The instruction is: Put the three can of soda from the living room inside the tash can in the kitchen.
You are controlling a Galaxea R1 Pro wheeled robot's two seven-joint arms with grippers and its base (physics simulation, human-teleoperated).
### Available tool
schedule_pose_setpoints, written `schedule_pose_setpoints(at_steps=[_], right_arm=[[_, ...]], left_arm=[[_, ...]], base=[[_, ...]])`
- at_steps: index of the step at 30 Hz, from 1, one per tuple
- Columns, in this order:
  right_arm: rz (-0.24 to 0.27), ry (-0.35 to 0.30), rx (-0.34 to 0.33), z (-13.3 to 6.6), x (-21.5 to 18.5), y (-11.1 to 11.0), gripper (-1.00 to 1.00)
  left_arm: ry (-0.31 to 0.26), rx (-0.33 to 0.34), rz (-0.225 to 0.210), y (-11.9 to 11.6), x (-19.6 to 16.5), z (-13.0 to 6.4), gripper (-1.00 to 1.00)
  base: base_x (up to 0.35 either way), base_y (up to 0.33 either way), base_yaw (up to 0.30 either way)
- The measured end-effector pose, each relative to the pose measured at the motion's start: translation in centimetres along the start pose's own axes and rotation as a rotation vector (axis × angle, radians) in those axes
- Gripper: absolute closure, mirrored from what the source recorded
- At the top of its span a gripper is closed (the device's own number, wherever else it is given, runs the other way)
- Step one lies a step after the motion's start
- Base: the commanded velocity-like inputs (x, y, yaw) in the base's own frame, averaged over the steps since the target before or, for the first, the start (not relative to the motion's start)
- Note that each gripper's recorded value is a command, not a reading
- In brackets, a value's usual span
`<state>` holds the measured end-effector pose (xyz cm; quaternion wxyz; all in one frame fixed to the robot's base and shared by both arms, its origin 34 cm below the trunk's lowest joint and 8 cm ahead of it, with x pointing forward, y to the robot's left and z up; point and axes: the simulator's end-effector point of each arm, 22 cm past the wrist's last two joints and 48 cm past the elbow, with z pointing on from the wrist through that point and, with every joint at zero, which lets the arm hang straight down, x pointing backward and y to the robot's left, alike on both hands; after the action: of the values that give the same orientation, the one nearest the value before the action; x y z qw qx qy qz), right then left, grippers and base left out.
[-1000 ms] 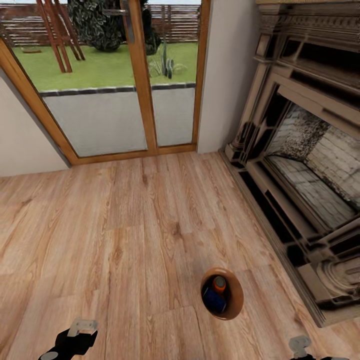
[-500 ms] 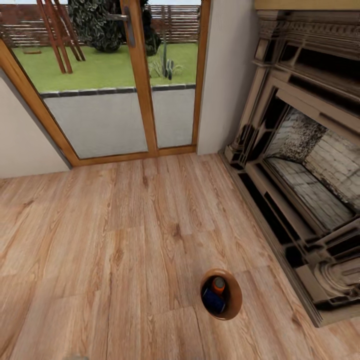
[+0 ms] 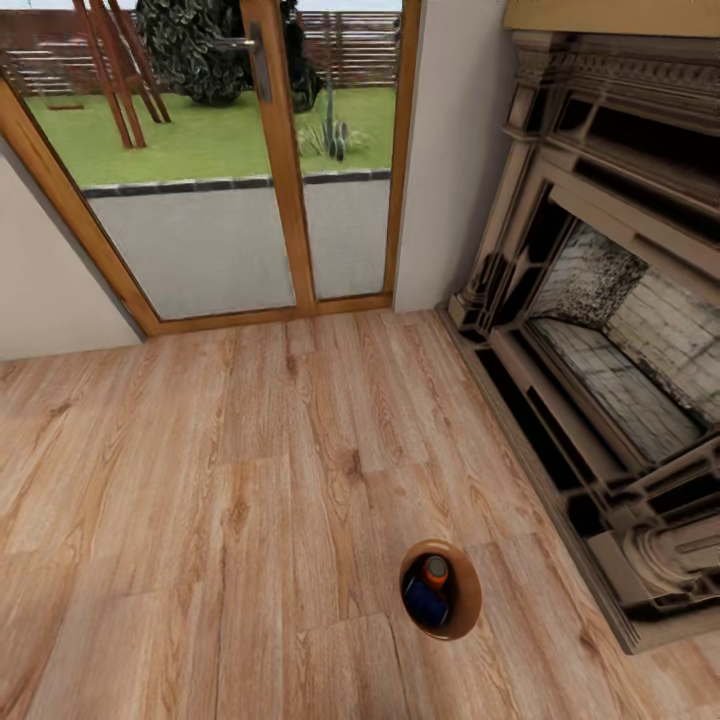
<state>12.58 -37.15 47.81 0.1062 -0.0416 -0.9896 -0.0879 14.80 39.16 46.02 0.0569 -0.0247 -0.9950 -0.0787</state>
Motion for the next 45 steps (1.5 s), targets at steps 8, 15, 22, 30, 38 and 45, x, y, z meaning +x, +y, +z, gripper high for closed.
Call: schedule_pose_setpoints(at_steps=[8, 15, 22, 30, 38, 45], right_arm=[[0.01, -0.049, 0.058, -1.8, 3.3, -1.3, -1.0], [0.021, -0.038, 0.099, -2.9, 5.3, -1.8, -1.0], [0.024, -0.022, 0.101, -4.1, 7.6, -1.4, -1.0], [0.026, -0.014, 0.098, -5.1, 8.9, -0.7, -1.0], [0.047, -0.021, 0.104, -6.1, 9.3, -0.6, -1.0], [0.08, -0.05, 0.127, -6.2, 8.4, -1.3, -1.0]], left_arm=[[0.061, -0.007, 0.008, 0.7, 5.8, -2.2, -1.0], [0.074, -0.015, 0.016, 1.6, 8.7, -3.9, -1.0], [0.078, -0.016, 0.02, 1.9, 9.5, -5.1, -1.0], [0.077, -0.014, 0.021, 2.0, 9.8, -6.2, -1.0], [0.075, -0.01, 0.022, 1.9, 9.9, -7.2, -1.0], [0.053, -0.003, 0.021, 1.3, 9.3, -7.2, -1.0]], base=[[0.0, 0.0, 0.0], [0.0, 0.0, 0.0], [0.0, 0.0, 0.0], [0.0, 0.0, 0.0], [0.0, 0.0, 0.0], [0.0, 0.0, 0.0]])
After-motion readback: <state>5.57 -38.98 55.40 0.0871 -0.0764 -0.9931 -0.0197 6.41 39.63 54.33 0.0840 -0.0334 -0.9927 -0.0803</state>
